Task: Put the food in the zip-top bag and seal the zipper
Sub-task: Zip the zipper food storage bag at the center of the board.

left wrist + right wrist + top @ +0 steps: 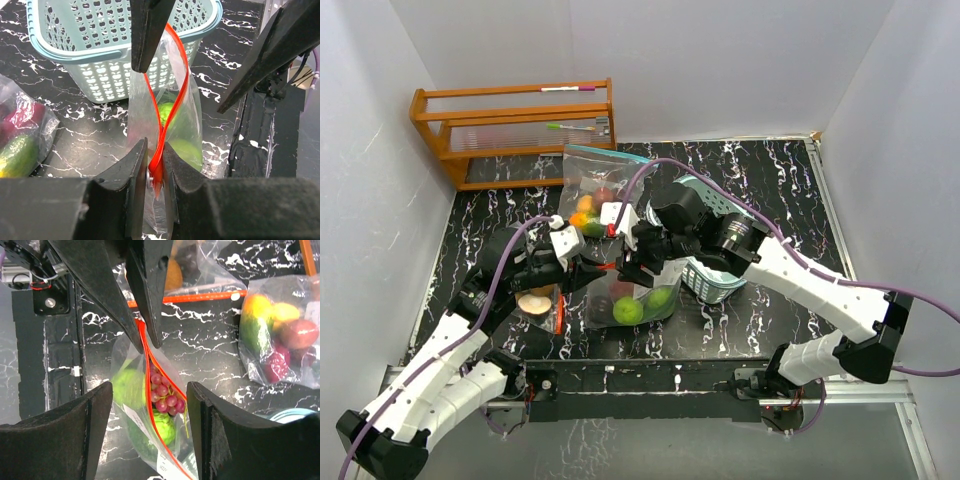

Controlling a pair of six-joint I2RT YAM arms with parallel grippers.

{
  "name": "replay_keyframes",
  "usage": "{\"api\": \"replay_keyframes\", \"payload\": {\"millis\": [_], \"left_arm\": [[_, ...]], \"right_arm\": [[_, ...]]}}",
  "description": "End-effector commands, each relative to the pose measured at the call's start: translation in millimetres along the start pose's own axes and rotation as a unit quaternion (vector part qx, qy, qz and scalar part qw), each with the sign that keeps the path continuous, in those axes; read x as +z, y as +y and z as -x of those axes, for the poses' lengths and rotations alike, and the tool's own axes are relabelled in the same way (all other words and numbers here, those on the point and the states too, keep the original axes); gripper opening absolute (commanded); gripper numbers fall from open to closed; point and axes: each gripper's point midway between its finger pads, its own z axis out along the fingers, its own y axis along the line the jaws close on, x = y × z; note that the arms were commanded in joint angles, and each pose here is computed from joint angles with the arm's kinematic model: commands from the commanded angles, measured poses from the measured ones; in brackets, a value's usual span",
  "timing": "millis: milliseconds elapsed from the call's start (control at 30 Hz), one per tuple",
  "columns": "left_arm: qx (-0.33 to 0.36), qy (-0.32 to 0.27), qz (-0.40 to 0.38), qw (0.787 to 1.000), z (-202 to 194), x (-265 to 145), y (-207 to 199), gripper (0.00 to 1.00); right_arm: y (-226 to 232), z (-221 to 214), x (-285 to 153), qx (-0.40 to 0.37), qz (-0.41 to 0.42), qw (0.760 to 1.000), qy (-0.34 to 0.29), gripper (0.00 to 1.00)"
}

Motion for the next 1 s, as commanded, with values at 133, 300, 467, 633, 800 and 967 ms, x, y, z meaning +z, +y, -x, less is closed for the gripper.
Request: {"api": "replay_keyframes", "payload": {"millis": [133,300,467,633,800,967], "left_arm": [[0.04,-0.039,-0.014,0.998,28.6,-7.8,-7.9,0.17],[0.042,-0.04,-0.014,0.998,29.7,-9.0,-8.7,0.17],[0.043,-0.04,-0.013,0.998,28.8,-9.6,-8.6,0.17],[0.043,-0.044,-0.016,0.998,30.0,-10.2,-10.7,0.17],[0.044,-0.044,-0.008,0.998,32.8,-15.0,-11.1,0.46],[0.054,-0.033,0.017,0.998,29.4,-28.9,-12.2,0.68]], "right_arm": [[7.3,21.4,19.3,-0.029,0.049,0.997,-0.053,0.63],[15.8,14.4,27.6,-0.017,0.074,0.996,-0.05,0.58],[10.7,8.0,28.7,-0.008,0.057,0.998,-0.039,0.19],[0.6,-5.7,32.9,0.01,0.022,1.0,-0.019,0.08],[-13.1,-10.6,32.9,0.026,-0.021,0.999,-0.007,0.08],[-18.4,4.9,18.5,0.028,-0.048,0.998,-0.04,0.08]]}}
